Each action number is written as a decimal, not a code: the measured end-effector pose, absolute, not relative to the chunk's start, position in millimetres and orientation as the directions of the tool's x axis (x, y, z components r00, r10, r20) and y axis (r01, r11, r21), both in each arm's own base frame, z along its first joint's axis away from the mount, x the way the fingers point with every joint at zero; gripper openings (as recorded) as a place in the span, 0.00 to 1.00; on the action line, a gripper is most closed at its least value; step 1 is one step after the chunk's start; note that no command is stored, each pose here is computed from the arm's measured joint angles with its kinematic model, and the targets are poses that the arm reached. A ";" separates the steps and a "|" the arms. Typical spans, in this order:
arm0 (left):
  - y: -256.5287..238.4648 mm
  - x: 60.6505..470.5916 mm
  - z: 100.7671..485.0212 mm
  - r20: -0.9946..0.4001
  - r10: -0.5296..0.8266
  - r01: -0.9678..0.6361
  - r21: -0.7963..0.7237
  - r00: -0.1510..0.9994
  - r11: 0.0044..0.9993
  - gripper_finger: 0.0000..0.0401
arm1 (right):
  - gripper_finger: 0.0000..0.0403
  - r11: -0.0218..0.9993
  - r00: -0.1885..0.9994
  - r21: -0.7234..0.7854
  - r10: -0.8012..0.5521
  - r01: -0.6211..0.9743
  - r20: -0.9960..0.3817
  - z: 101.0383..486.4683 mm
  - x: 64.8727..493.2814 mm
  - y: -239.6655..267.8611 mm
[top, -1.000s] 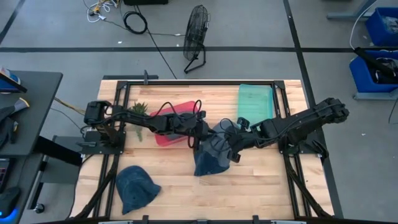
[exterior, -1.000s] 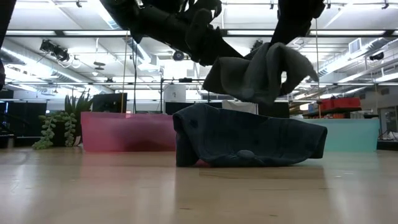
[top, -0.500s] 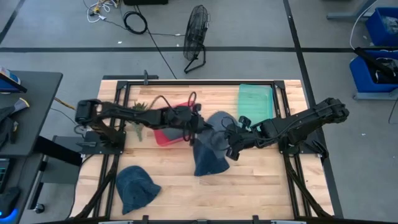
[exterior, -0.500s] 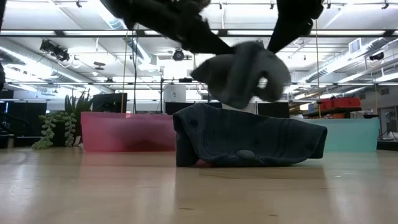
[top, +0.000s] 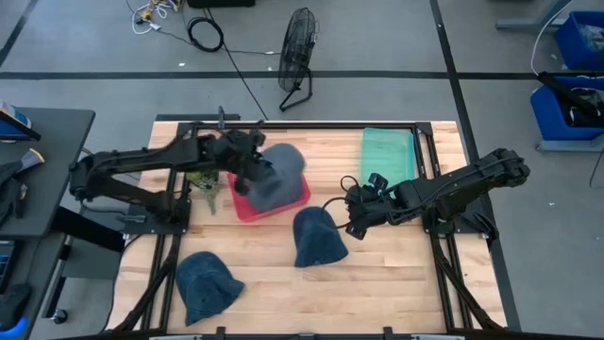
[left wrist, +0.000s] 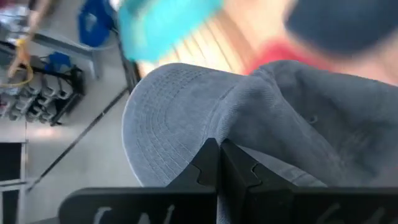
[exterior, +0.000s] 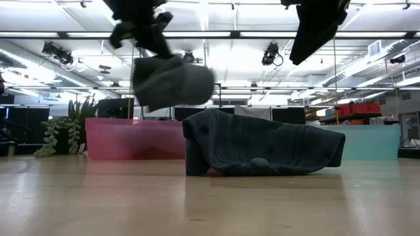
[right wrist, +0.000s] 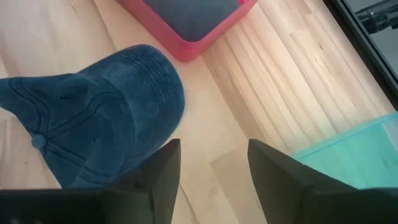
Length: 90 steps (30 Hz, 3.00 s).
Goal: Pick & Place hat
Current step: Put the gray cap into the red bin, then put the top blue cap into the green bin
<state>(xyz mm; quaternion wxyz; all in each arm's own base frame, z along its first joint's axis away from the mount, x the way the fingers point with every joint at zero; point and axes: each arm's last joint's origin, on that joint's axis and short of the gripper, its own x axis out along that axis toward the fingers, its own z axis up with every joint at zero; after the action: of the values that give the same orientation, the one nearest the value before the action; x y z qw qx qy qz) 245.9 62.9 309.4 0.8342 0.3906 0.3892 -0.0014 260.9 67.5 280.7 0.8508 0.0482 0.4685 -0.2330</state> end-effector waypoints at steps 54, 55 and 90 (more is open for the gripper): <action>90.3 265.0 251.4 -0.837 -0.057 0.596 0.337 0.544 0.729 0.02 | 0.43 0.886 0.464 -0.145 -0.364 0.441 -0.808 281.3 261.8 67.6; 90.5 266.0 247.7 -0.841 -0.069 0.595 0.320 0.537 0.737 0.02 | 0.43 0.886 0.466 -0.144 -0.364 0.441 -0.807 281.3 262.0 67.6; 61.1 230.5 330.7 -0.653 0.130 0.045 0.245 0.746 0.969 0.39 | 0.43 0.944 0.485 -0.041 -0.205 0.328 -0.850 255.4 291.0 84.6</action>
<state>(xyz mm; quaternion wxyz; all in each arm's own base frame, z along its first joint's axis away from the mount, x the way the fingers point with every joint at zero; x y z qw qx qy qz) 230.5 61.1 330.7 0.9263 0.1231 0.3554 0.0232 291.0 84.6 255.4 0.8593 0.0635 0.4832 -0.1551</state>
